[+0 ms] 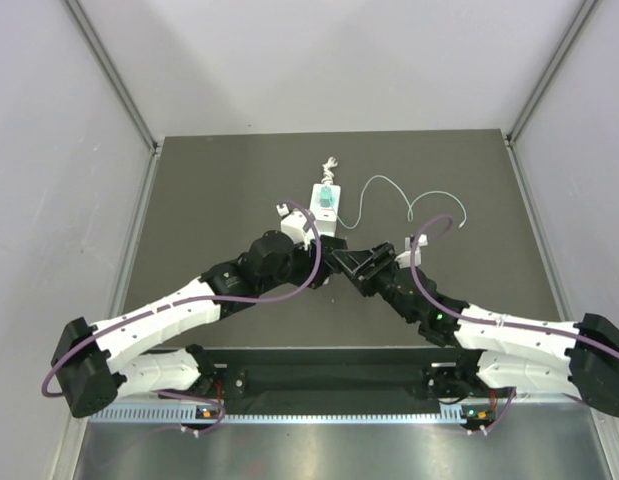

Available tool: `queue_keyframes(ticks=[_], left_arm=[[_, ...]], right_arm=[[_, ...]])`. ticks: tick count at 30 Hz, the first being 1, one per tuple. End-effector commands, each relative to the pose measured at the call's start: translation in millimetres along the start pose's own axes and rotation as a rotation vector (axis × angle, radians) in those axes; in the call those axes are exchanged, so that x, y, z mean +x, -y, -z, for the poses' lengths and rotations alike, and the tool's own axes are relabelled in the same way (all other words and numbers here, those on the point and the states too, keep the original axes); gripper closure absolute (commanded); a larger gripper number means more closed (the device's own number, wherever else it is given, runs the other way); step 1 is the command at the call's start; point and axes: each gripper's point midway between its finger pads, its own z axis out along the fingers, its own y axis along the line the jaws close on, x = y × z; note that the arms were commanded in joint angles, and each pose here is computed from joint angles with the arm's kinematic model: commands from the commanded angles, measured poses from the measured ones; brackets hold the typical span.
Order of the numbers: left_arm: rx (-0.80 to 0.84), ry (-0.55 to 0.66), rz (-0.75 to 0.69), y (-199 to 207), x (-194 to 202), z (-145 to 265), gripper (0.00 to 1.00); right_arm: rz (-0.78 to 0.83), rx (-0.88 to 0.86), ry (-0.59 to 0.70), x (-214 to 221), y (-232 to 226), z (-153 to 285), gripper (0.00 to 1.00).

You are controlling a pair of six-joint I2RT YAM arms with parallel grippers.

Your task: Insert the plug

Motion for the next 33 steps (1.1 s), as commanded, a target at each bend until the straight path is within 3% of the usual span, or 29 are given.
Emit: queue_keyframes(ticks=[1,14,21,26,33], left_arm=[[0.141,0.168,0.057,39,-57,21,1.00],[0.319,0.112,0.059,74,-57,45,1.00],[0.391,0.080,0.071,89,-60,57,1.00],[0.477,0.039,0.079,103,-59,67,1.00],[0.640,-0.052,0.077,129,-53,78,1.00]], right_arm=[[0.007,-0.165,-0.042,6,-48,17,0.57],[0.247,-0.174,-0.027,-5,-49,34,0.17],[0.432,-0.160,-0.006,-21,-51,53,0.09],[0.606,-0.272,0.002,-32,-75,80,0.00],[0.869,-0.320,-0.071,-40,-105,112,0.00]])
